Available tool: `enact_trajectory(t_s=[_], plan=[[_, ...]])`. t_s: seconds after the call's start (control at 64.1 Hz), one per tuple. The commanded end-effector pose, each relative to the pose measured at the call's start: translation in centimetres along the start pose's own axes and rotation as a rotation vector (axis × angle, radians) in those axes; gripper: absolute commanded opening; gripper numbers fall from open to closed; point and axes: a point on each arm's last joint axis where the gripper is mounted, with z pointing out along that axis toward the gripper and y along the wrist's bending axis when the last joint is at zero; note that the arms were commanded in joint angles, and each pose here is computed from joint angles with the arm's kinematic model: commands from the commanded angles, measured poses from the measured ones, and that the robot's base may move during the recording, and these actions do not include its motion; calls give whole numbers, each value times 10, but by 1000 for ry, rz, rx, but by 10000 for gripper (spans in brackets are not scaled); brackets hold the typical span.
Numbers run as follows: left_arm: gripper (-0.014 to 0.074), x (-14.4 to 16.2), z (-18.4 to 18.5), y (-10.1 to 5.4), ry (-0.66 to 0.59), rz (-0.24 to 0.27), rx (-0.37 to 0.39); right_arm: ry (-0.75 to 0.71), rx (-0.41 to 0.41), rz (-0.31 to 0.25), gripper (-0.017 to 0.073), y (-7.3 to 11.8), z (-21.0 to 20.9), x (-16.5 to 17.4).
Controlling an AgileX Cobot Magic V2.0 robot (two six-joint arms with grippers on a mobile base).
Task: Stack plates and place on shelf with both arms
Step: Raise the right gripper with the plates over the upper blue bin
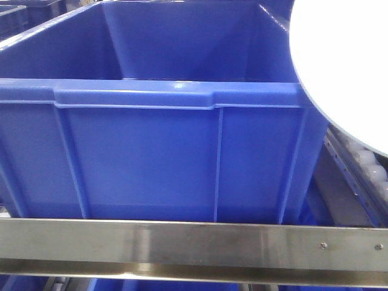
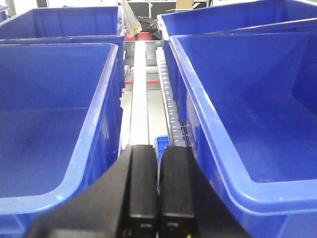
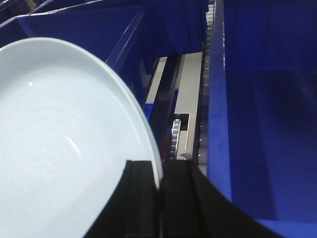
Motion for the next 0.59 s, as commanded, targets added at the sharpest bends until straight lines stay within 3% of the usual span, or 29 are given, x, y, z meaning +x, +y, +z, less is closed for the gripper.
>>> enact_trajectory(t_s=[0.0,0.577], plan=[[81,-17,0,2,-98,-3,-21,-187,1,2,41,1,-4,-26],[81,-17,0,2,-98,-3,-21,-280,4,4,41,1,-6,-34]])
